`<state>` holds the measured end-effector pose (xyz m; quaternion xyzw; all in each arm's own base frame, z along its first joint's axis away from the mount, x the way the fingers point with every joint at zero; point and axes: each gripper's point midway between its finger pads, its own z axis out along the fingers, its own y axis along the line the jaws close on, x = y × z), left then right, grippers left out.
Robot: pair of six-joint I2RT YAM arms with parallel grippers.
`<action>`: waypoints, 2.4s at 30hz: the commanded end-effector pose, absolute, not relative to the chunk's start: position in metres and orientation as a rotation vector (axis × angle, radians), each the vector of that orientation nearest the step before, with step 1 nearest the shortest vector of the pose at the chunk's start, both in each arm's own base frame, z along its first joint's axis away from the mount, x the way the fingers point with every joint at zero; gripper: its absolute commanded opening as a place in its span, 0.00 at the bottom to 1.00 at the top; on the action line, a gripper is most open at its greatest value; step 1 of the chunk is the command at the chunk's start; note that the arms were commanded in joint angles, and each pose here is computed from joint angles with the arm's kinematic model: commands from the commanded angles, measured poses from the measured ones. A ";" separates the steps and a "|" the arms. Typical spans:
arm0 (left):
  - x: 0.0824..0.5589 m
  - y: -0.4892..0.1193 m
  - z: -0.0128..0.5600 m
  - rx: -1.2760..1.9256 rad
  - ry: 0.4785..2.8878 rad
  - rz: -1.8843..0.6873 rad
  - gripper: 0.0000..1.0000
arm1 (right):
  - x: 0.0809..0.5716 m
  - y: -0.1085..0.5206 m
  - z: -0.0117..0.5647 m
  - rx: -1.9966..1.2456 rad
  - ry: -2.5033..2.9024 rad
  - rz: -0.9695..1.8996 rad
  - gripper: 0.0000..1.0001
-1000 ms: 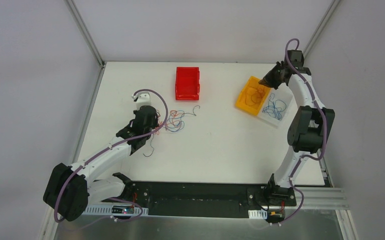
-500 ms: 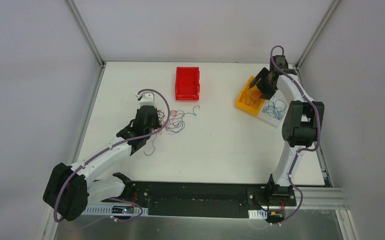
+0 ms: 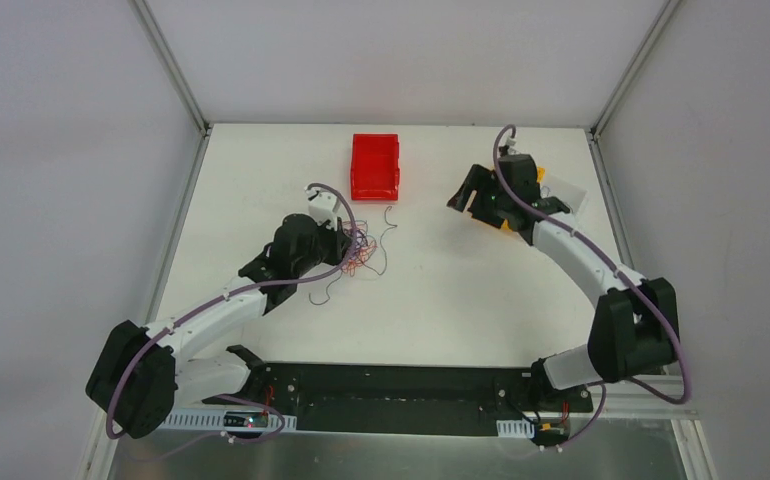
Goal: Untangle the cables
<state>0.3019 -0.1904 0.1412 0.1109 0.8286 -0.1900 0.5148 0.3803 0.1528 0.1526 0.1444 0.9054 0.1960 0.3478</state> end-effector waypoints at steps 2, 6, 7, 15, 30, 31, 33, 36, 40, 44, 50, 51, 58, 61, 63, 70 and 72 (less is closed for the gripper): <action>0.290 -0.222 0.163 0.404 1.873 -0.639 0.00 | 0.352 0.209 0.160 0.122 2.203 0.840 0.71; 0.286 -0.224 0.165 0.418 1.854 -0.663 0.01 | 0.343 0.227 0.126 0.106 2.239 0.814 0.71; 0.287 -0.223 0.164 0.412 1.858 -0.654 0.01 | 0.344 0.232 0.119 0.111 2.255 0.816 0.71; 0.304 -0.199 0.150 0.291 1.937 -0.486 0.00 | 0.353 0.288 0.102 0.154 2.312 0.810 0.80; 0.314 -0.169 0.145 0.153 1.970 -0.315 0.00 | 0.372 0.341 0.048 0.105 2.486 0.590 0.68; 0.314 -0.168 0.145 0.148 1.970 -0.310 0.00 | 0.371 0.342 0.048 0.099 2.488 0.592 0.61; 0.314 -0.166 0.144 0.145 1.972 -0.301 0.00 | 0.370 0.342 0.049 0.085 2.492 0.600 0.47; 0.314 -0.166 0.145 0.140 1.970 -0.299 0.00 | 0.366 0.343 0.054 0.029 2.496 0.606 0.19; 0.314 -0.165 0.144 0.135 1.972 -0.292 0.00 | 0.361 0.328 0.066 -0.024 2.499 0.539 0.00; 0.317 -0.158 0.141 0.103 1.979 -0.251 0.02 | 0.354 0.302 0.091 -0.028 2.449 0.496 0.00; 0.322 -0.120 0.135 -0.068 2.018 -0.018 0.19 | 0.344 0.232 0.113 0.106 2.351 0.363 0.00; 0.322 -0.114 0.135 -0.088 2.018 0.014 0.26 | 0.344 0.218 0.113 0.153 2.316 0.328 0.00; 0.321 -0.108 0.135 -0.106 2.012 0.045 0.69 | 0.342 0.143 0.114 0.522 2.030 0.186 0.00; 0.323 -0.114 0.133 -0.064 2.024 0.025 0.74 | 0.343 0.137 0.127 0.552 1.979 0.186 0.00; 0.323 -0.123 0.132 -0.023 2.039 -0.013 0.75 | 0.342 0.140 0.131 0.537 1.969 0.219 0.00; 0.314 -0.187 0.136 0.236 1.996 -0.383 0.83 | 0.334 0.200 0.156 0.257 2.039 0.538 0.00; 0.309 -0.200 0.140 0.288 1.970 -0.468 0.85 | 0.328 0.217 0.180 0.169 2.046 0.634 0.00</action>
